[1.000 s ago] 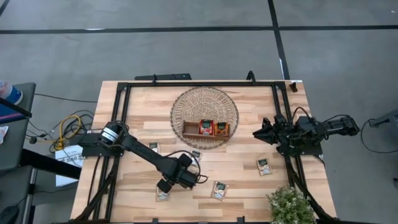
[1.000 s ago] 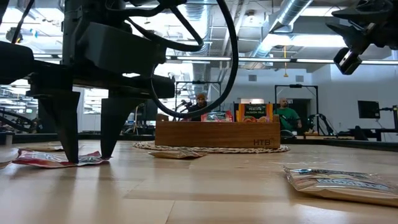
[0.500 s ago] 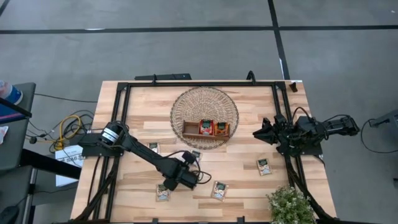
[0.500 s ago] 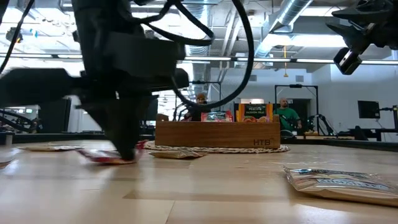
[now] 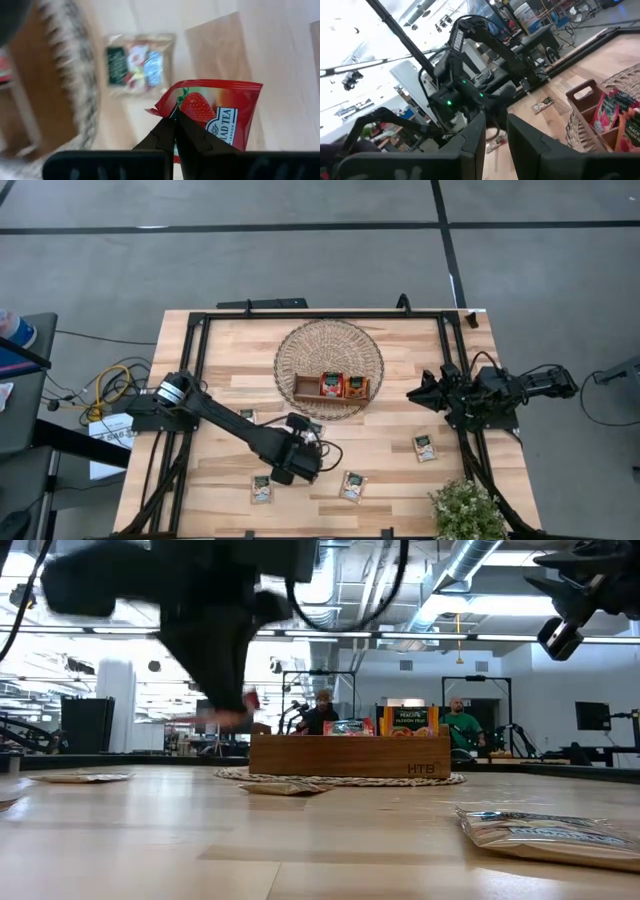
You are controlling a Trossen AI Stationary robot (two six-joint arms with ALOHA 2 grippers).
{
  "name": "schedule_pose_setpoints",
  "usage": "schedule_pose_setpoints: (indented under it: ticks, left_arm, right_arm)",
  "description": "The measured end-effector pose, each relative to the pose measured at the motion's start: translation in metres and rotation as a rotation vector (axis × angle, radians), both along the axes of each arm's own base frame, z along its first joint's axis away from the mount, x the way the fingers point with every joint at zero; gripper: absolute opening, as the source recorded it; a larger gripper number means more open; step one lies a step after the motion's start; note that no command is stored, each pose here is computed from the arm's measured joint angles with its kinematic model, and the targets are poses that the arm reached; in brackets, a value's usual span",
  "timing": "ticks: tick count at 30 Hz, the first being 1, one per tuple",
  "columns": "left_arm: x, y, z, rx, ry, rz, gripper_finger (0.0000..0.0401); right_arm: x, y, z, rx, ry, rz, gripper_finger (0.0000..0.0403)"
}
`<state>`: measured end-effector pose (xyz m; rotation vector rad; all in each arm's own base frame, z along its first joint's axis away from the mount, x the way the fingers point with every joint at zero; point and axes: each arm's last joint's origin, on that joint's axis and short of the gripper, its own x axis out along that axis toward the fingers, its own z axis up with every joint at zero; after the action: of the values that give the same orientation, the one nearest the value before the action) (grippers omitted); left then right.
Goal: Pick & Place Tea
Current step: Put the red tea bag into the middle section of the wooden organizer
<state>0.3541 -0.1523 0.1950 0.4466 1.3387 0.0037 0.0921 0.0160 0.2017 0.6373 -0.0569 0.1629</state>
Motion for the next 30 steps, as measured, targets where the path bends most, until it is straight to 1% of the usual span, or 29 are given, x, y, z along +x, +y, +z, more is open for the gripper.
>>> schedule_pose_setpoints:
  ticks: [3, 9, 11, 13, 16, 19, 21, 24, 27, 30]
  left_arm:
    - [0.002, 0.001, 0.028, 0.040, -0.041, 0.035, 0.0000]
    - [0.017, 0.007, 0.090, 0.158, -0.239, 0.058, 0.0000]
    - [0.023, 0.013, 0.109, 0.190, -0.304, 0.063, 0.0000]
    - [0.029, 0.021, 0.126, 0.227, -0.354, 0.057, 0.0000]
    - [0.039, 0.036, 0.143, 0.270, -0.427, 0.055, 0.0000]
    - [0.048, 0.056, 0.155, 0.284, -0.472, 0.083, 0.0000]
    - [0.054, 0.069, 0.157, 0.299, -0.486, 0.097, 0.0000]
    - [0.064, 0.086, 0.155, 0.320, -0.497, 0.108, 0.0000]
    - [0.070, 0.096, 0.151, 0.337, -0.484, 0.115, 0.0000]
    - [0.073, 0.101, 0.146, 0.350, -0.461, 0.113, 0.0000]
  right_arm:
    - [0.000, 0.000, 0.000, 0.029, 0.003, 0.007, 0.0069]
    - [0.007, 0.002, -0.005, 0.082, 0.081, 0.012, 0.0069]
    - [0.010, 0.002, -0.007, 0.091, 0.109, 0.011, 0.0069]
    - [0.014, 0.003, -0.006, 0.093, 0.100, 0.012, 0.0069]
    - [0.023, 0.004, -0.003, 0.075, 0.078, 0.003, 0.0070]
    - [0.031, 0.004, 0.003, 0.039, 0.046, -0.014, 0.0083]
    - [0.037, 0.003, 0.010, 0.017, 0.048, -0.025, 0.0098]
    - [0.048, 0.001, 0.019, -0.036, 0.073, -0.036, 0.0129]
    - [0.061, -0.005, 0.029, -0.097, 0.098, -0.095, 0.0158]
    - [0.074, -0.016, 0.038, -0.133, 0.126, -0.164, 0.0177]
